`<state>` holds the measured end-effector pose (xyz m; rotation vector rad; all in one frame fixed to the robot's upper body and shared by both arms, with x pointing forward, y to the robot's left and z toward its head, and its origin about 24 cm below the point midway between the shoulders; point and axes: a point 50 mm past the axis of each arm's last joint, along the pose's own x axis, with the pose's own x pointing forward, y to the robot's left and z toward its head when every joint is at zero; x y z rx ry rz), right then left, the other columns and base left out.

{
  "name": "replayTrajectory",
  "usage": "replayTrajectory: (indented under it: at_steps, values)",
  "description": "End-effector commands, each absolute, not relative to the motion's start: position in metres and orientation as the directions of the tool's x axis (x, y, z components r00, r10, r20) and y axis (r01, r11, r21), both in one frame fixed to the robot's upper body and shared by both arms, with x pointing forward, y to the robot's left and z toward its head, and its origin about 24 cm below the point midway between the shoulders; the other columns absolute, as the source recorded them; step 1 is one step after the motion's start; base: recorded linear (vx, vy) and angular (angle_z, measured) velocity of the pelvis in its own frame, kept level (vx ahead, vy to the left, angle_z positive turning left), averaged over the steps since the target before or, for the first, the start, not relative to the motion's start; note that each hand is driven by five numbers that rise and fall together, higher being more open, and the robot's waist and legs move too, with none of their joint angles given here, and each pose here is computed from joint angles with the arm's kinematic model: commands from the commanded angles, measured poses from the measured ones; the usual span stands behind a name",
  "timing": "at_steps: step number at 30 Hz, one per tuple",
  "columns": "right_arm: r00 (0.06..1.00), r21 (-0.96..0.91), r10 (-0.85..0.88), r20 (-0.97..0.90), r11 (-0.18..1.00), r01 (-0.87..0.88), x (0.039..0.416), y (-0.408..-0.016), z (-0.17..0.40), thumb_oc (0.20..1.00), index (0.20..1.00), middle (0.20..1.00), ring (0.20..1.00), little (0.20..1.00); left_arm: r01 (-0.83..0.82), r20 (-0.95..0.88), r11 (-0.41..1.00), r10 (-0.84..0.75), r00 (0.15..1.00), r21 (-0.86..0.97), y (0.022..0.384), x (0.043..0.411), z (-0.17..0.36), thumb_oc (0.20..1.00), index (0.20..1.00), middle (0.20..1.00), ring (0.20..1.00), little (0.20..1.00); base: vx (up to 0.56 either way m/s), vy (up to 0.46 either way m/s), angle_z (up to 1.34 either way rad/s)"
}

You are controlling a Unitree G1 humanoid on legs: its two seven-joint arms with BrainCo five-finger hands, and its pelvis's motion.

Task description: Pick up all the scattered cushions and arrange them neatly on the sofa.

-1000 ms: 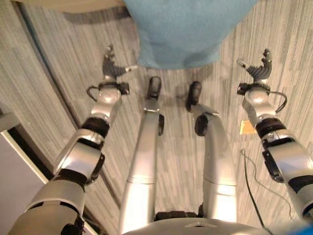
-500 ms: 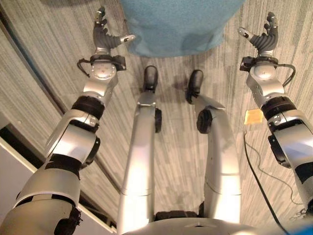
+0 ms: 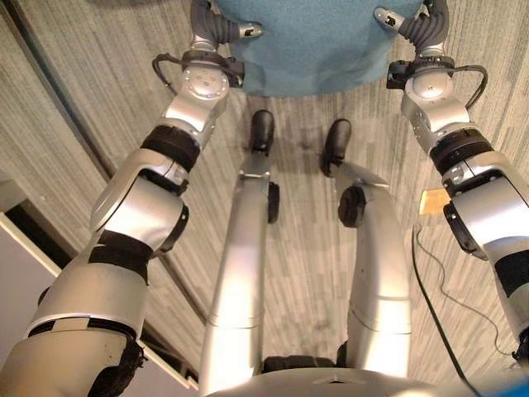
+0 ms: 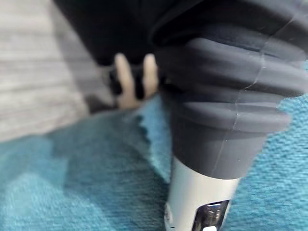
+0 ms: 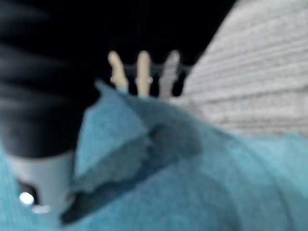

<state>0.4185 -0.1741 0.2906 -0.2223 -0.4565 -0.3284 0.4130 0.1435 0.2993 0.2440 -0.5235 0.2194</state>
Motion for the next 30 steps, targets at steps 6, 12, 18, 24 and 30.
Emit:
replayTrajectory:
  at_steps: [6, 12, 18, 24, 30]
  values:
    - [0.844, -0.221, -0.103, 0.526, 0.942, 0.252, 0.417, -0.117, 0.305, 0.677, 0.677, 0.677, 0.677, 0.677, -0.133, 0.667, 0.989, 0.053, 0.743, 0.07, 0.096, 0.392, 0.335, 1.0, 1.0, 1.0, 1.0, 1.0, 0.01, -0.007, 0.13]
    - [0.784, -0.116, -0.037, 0.619, 0.984, 0.138, 0.402, -0.08, 0.326, 0.2, 0.2, 0.2, 0.2, 0.2, -0.128, 0.683, 0.992, 0.098, 0.724, -0.007, 0.111, 0.388, 0.338, 0.2, 0.2, 0.2, 0.2, 0.2, 0.01, 0.003, 0.06]
    - [0.749, -0.022, -0.066, 0.66, 0.994, 0.107, 0.394, -0.08, 0.331, 0.2, 0.2, 0.2, 0.2, 0.2, -0.161, 0.67, 0.984, 0.172, 0.722, -0.079, 0.134, 0.388, 0.331, 0.2, 0.2, 0.2, 0.2, 0.2, 0.0, 0.006, 0.0]
    - [0.726, -0.006, -0.068, 0.684, 0.995, 0.099, 0.387, -0.079, 0.322, 0.2, 0.2, 0.2, 0.2, 0.2, -0.128, 0.651, 0.977, 0.207, 0.73, -0.168, 0.138, 0.384, 0.313, 0.2, 0.2, 0.2, 0.2, 0.2, -0.04, 0.047, -0.03]
    - [0.713, -0.066, 0.005, 0.701, 0.996, 0.059, 0.374, -0.067, 0.294, 0.2, 0.2, 0.2, 0.2, 0.2, -0.031, 0.607, 0.967, 0.182, 0.774, -0.251, 0.115, 0.37, 0.266, 0.2, 0.2, 0.2, 0.2, 0.2, -0.11, 0.007, -0.02]
